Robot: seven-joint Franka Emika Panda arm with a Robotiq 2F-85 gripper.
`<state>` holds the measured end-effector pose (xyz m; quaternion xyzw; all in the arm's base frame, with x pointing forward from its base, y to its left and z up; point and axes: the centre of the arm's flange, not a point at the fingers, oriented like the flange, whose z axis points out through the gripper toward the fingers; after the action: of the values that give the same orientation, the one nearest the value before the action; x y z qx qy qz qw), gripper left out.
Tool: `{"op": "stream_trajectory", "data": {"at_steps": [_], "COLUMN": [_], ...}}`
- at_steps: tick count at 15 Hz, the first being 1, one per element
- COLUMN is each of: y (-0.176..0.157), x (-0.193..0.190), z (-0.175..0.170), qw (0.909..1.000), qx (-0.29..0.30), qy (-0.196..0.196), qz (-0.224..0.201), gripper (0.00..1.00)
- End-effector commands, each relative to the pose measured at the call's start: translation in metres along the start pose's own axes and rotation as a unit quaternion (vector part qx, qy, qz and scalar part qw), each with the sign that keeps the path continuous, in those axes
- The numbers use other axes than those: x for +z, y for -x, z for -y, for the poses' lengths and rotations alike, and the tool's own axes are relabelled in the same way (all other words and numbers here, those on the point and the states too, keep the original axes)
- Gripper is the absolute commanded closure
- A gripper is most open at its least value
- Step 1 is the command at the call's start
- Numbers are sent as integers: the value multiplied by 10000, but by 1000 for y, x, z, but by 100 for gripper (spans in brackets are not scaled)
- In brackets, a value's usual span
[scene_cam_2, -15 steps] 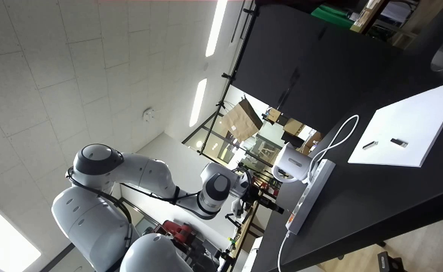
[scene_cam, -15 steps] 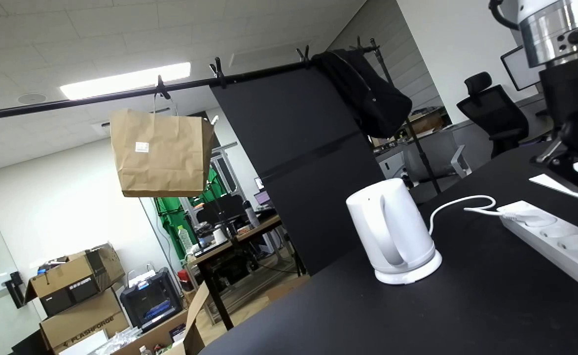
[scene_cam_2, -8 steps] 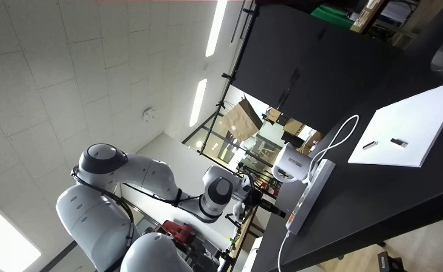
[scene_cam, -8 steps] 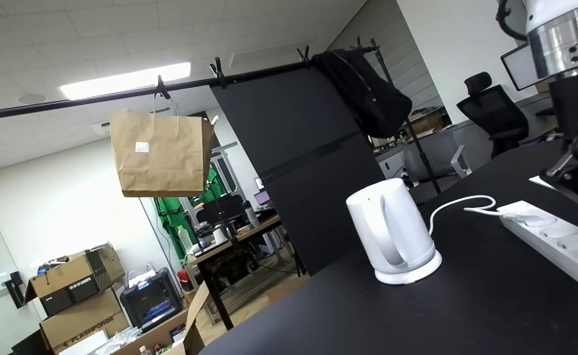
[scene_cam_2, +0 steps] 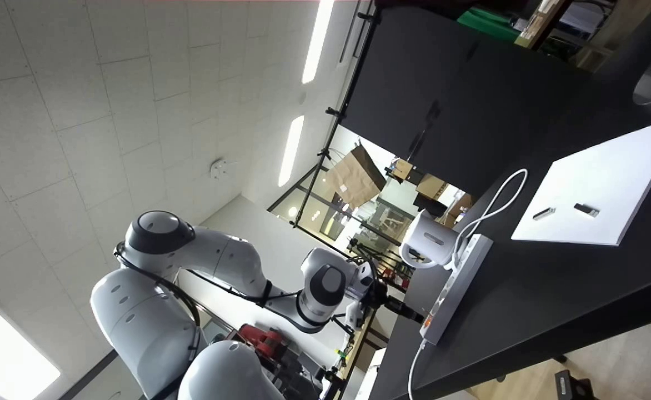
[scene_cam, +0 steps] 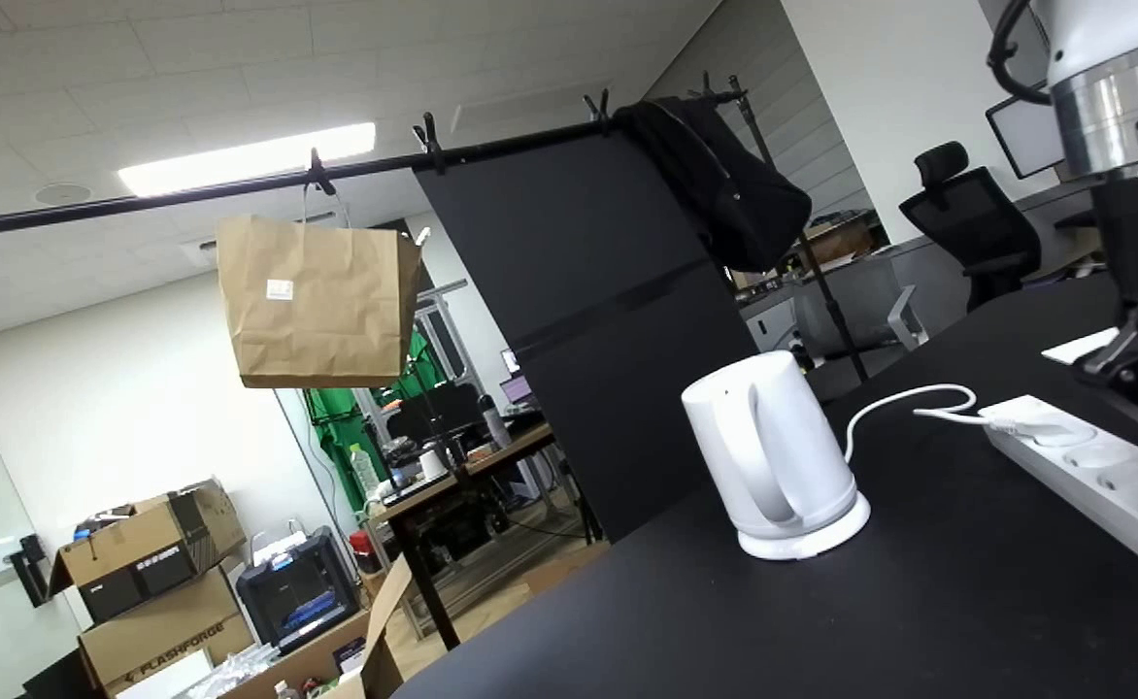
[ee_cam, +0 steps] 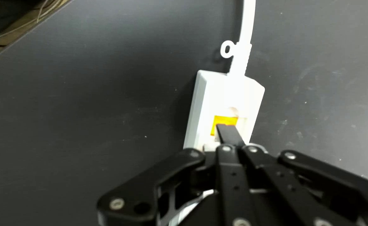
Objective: Flick the switch on the extension cord
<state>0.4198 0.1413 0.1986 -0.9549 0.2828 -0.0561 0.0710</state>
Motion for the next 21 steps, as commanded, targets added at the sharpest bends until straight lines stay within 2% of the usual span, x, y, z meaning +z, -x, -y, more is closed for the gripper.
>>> {"op": "stream_trajectory", "data": {"at_steps": [1,21], "y": [0,-5], "x": [6,28], "z": [5,20], "qw": [9999,9998], "qx": [85,-76], "qy": [-11,66], "qz": [-85,-150], "gripper": [100,100]}}
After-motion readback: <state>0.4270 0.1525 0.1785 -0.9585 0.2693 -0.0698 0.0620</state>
